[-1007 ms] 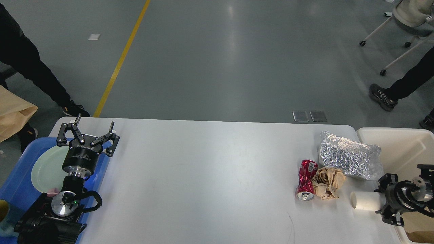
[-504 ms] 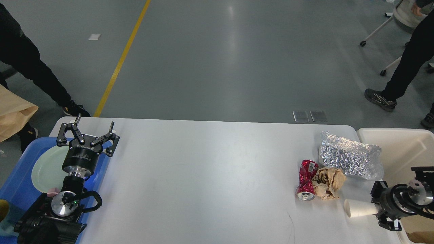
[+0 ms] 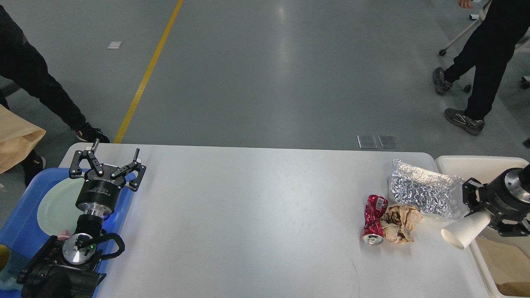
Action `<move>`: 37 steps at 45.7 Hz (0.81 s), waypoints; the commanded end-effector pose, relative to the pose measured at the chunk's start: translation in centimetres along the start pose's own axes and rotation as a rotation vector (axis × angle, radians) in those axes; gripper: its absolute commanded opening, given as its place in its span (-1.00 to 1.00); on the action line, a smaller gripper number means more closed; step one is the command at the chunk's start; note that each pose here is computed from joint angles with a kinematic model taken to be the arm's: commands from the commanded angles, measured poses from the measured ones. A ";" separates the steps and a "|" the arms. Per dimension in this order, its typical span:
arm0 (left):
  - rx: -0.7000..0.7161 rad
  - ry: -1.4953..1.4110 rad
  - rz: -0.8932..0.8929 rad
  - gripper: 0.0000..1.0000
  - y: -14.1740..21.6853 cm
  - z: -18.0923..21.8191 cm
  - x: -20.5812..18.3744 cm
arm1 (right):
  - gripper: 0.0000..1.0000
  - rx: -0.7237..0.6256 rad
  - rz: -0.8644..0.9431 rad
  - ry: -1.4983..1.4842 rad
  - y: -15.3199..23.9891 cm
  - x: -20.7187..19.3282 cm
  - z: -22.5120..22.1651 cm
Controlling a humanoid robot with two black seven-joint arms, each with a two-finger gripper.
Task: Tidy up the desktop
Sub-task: 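Lift the paper cup and drop it into the white box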
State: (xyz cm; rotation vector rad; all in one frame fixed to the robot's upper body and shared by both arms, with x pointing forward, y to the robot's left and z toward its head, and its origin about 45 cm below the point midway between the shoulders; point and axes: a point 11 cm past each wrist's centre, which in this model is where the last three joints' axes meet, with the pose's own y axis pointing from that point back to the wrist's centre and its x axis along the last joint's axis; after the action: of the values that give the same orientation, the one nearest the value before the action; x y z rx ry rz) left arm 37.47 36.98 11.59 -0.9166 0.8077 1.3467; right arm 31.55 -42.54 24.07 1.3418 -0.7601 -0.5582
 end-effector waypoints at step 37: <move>0.002 0.000 0.000 0.93 0.0 0.0 0.0 | -1.00 0.202 0.003 0.386 16.3 -5.1 -5.1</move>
State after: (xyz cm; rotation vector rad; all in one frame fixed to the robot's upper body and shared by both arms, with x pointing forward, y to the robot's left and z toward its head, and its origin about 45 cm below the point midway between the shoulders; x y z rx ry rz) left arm 37.47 36.99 11.58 -0.9163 0.8079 1.3470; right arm 30.54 -31.65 38.61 1.5588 -0.4570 -0.2204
